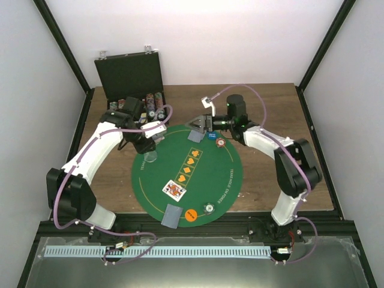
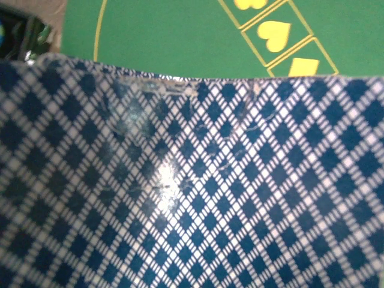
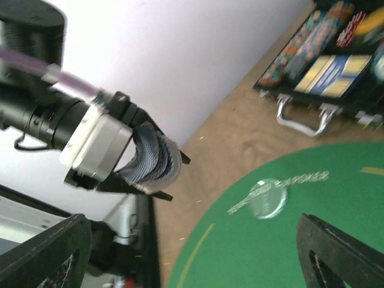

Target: Distribute texas hold em gaming equipment

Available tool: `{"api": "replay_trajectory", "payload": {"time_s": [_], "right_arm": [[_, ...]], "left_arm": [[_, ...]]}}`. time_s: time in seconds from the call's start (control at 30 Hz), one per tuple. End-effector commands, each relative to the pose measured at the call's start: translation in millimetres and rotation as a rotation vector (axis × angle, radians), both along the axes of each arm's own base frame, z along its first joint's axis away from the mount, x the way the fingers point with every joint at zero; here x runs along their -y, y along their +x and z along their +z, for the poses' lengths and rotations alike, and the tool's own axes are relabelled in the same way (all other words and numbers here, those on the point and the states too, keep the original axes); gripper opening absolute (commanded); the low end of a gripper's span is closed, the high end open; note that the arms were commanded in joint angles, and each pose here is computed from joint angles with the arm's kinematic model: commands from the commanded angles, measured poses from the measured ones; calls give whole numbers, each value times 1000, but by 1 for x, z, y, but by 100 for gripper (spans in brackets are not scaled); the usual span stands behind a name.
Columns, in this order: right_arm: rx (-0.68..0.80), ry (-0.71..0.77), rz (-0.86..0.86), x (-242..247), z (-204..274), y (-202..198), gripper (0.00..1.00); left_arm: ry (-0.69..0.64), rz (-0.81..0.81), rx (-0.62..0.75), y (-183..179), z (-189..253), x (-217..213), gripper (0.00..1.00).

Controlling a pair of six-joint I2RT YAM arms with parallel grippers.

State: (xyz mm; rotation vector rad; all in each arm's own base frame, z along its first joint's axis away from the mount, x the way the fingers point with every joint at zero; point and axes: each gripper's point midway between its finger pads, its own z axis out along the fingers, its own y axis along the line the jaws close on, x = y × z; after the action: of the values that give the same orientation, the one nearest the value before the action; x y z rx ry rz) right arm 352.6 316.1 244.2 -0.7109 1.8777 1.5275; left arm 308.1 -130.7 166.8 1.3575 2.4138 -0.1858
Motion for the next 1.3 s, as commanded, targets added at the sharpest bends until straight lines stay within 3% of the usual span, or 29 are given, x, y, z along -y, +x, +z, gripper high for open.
{"api": "replay_trajectory", "payload": {"time_s": [0.0,0.27,0.37,0.67,1.07,1.2,1.27], "right_arm": [[-233,82,159,-23,15,-6,92],[-301,83,328,-65,3,-17,90],[-334,84,357,-75,-3,-19,85],[-299,84,473,-97,-5,-38,83],[-334,77,469,-126,-15,-30,80],[-335,69,470,-126,-17,-32,75],[-330,50,456,-125,-20,-31,68]], "left_arm": [[-30,-90,6,-11,14,20,45],[-43,-118,-3,-12,15,35,45],[-45,-117,0,-12,16,35,45],[-31,-104,4,-10,14,32,45],[-50,-100,7,-8,17,36,44],[-41,-89,21,-5,18,34,44],[-36,-81,29,-3,18,33,44]]}}
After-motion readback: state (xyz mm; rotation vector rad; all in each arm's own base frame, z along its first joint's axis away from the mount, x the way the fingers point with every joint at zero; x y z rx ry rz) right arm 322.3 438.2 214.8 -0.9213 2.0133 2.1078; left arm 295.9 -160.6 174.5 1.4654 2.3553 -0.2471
